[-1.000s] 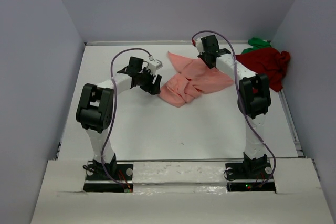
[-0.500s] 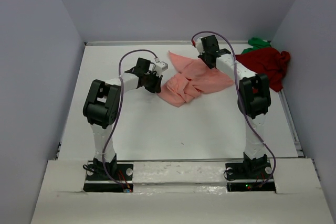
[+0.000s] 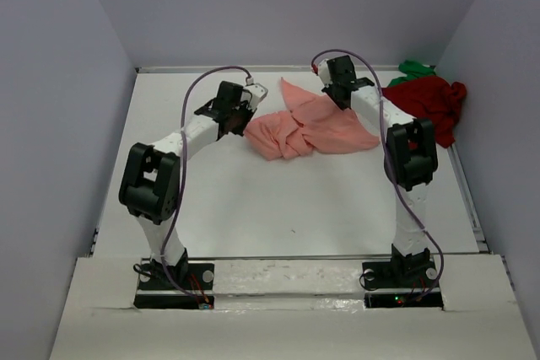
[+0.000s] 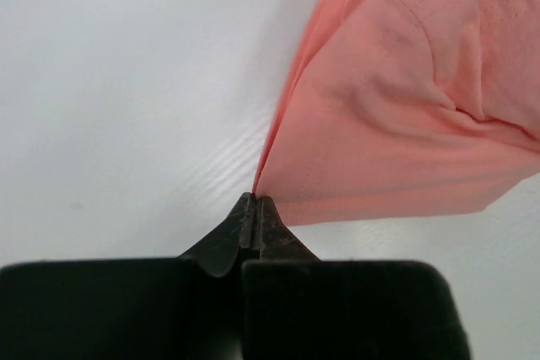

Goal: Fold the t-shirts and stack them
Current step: Move the tshirt to the center of the board

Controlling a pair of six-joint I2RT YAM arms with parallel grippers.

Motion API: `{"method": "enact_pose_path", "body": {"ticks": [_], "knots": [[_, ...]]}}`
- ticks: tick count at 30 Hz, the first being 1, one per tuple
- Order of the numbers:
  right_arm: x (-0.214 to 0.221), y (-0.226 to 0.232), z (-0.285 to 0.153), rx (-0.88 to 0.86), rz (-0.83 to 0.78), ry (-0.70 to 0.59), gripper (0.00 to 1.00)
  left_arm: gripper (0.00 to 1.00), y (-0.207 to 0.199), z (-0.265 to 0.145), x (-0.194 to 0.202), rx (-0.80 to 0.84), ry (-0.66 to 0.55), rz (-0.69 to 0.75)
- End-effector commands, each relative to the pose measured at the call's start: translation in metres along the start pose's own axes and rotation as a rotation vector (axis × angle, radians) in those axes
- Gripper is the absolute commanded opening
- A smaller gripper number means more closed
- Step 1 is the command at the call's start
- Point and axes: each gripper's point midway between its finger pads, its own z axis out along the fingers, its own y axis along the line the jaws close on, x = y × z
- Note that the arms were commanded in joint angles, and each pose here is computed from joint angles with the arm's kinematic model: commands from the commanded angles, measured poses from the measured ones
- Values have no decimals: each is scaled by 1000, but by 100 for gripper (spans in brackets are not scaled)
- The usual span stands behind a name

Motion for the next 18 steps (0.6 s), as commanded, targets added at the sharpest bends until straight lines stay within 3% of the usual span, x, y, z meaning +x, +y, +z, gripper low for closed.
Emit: {"method": "enact_pose_path", "body": {"ticks": [1, 7, 12, 18], "knots": [[-28, -58, -47, 116, 57, -109, 0, 0, 86, -84, -50, -484, -116, 64], [-32, -91, -88, 170, 94, -168, 0, 0, 129, -161, -64, -856, -185, 114], [-29, -114, -116, 209, 121, -199, 0, 0, 125, -192, -67, -931, -238, 141], [-26, -126, -141, 226, 139, -233, 0, 0, 114, -195, -52, -974, -190, 196]]}}
